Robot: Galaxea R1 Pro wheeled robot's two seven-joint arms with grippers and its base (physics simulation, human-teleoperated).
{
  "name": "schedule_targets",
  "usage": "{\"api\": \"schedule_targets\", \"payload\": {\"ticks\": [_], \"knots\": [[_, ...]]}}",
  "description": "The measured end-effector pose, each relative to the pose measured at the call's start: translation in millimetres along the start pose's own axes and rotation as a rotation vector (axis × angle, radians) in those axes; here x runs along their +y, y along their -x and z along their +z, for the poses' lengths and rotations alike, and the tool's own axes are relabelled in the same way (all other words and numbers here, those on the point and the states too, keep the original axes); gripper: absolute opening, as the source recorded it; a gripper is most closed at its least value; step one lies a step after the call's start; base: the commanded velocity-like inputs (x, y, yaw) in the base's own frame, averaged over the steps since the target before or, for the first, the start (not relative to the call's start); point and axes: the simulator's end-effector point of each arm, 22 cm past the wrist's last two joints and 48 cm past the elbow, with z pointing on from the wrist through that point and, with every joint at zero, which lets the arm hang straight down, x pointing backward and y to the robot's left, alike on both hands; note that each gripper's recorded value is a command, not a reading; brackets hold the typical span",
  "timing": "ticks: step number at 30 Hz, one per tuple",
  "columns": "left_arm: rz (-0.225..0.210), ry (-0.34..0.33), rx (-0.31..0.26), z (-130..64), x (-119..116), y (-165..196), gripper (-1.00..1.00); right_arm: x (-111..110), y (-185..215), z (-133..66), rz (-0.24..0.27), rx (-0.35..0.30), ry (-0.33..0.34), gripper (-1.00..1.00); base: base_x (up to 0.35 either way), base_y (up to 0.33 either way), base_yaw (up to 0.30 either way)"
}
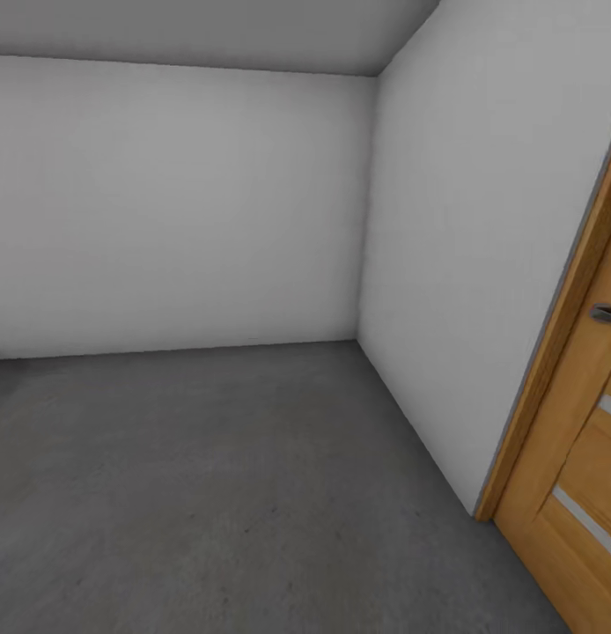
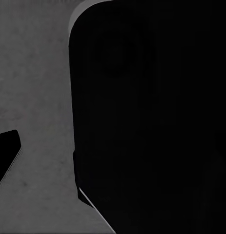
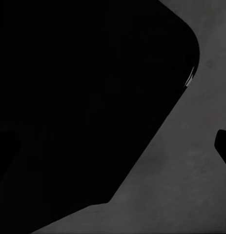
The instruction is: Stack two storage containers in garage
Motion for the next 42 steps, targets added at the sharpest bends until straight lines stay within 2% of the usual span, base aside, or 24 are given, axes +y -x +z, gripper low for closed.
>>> {"api": "schedule_targets", "payload": {"ticks": [16, 25, 42], "knots": [[0.0, 0.0, 0.0, 0.0, 0.3, -0.1, 1.0, -3.1, -1.5, 0.0, 0.0, 0.001, -0.004, 1.0, 0.0, 0.0, -0.265], [-0.001, 0.0, 0.0, 0.0, 0.4, 0.0, 1.0, -2.7, 8.3, -0.2, 0.002, -0.042, -0.003, 1.0, 0.0, 0.0, -0.265], [0.0, 0.0, 0.0, 0.0, 0.4, -0.1, 1.0, -4.3, 9.0, -0.3, 0.002, -0.049, -0.006, 1.0, 0.0, 0.0, -0.265]]}}
